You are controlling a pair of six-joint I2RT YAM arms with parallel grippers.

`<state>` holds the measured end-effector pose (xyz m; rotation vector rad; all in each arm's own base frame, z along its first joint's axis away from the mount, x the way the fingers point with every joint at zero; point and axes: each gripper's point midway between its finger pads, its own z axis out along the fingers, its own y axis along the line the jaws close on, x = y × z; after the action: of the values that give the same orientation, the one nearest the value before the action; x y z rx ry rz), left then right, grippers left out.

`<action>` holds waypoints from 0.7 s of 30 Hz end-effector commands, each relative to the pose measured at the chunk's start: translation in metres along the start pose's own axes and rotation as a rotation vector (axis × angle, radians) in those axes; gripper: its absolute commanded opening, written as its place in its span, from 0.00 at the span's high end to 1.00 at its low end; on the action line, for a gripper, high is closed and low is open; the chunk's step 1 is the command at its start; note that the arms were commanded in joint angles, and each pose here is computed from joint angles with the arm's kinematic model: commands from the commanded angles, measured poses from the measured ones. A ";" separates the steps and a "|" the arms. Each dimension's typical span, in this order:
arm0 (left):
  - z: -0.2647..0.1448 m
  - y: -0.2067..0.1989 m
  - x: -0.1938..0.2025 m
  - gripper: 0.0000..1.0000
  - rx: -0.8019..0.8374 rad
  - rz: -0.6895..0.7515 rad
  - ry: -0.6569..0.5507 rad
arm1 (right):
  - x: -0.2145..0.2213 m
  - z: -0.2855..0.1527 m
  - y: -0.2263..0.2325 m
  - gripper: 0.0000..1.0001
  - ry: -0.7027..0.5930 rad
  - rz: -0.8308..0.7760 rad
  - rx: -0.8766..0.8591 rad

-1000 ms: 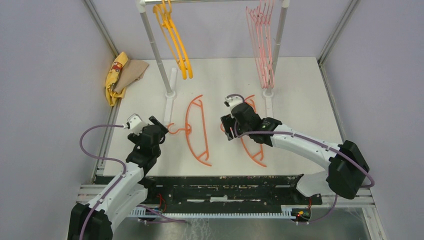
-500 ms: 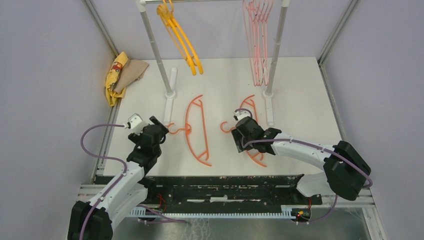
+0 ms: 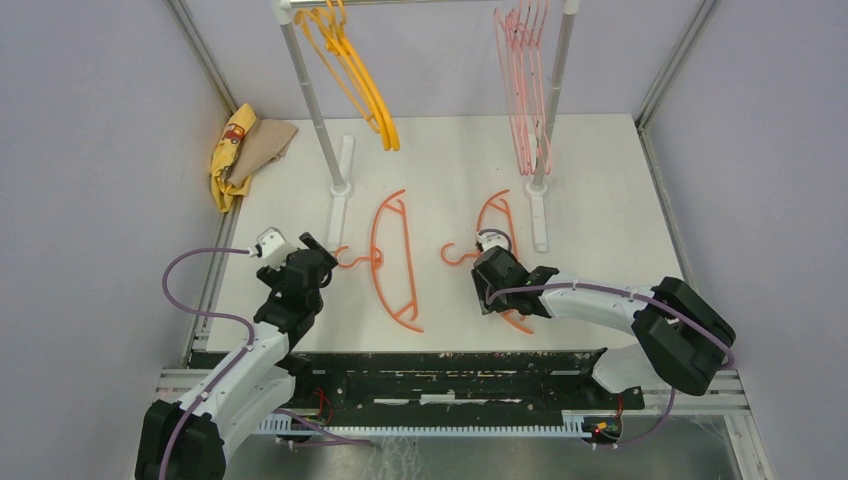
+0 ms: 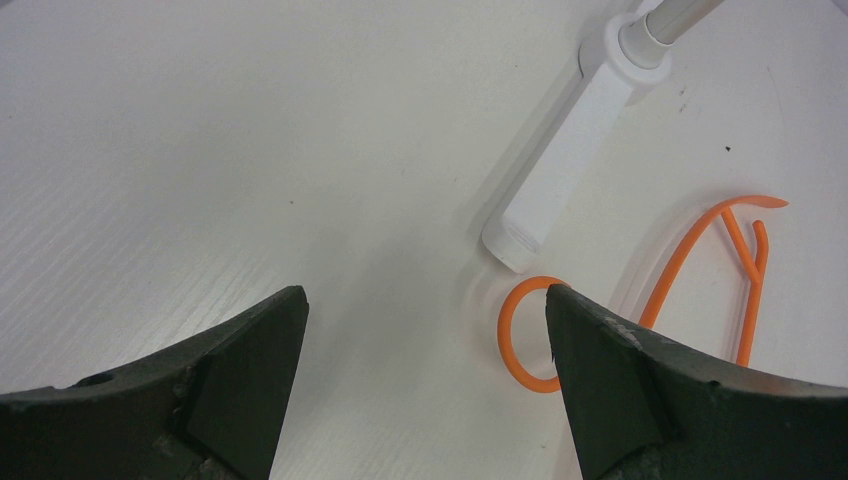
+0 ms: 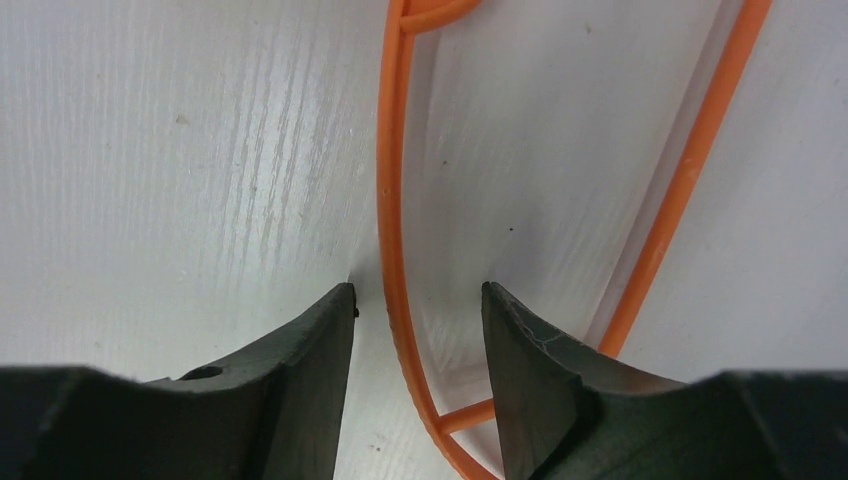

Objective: Organize the hangers

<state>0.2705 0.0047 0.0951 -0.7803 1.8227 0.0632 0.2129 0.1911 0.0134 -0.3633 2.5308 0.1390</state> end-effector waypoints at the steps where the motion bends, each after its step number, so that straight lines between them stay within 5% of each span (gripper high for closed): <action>1: 0.002 -0.004 -0.012 0.05 0.009 0.001 -0.046 | 0.006 0.005 -0.003 0.46 -0.012 0.066 0.013; 6: 0.002 -0.003 -0.011 0.05 0.007 0.006 -0.044 | 0.004 0.004 0.001 0.81 -0.012 0.051 -0.008; 10: 0.002 -0.002 -0.011 0.05 0.004 0.006 -0.046 | -0.013 -0.008 0.015 0.99 -0.067 0.052 -0.087; 21: -0.002 -0.003 -0.018 0.04 0.011 -0.006 -0.061 | -0.115 -0.131 0.118 0.99 -0.314 0.166 -0.717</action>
<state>0.2705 0.0048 0.0979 -0.7822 1.8126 0.0562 0.2007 0.2560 0.0907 -0.3545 2.3754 0.6955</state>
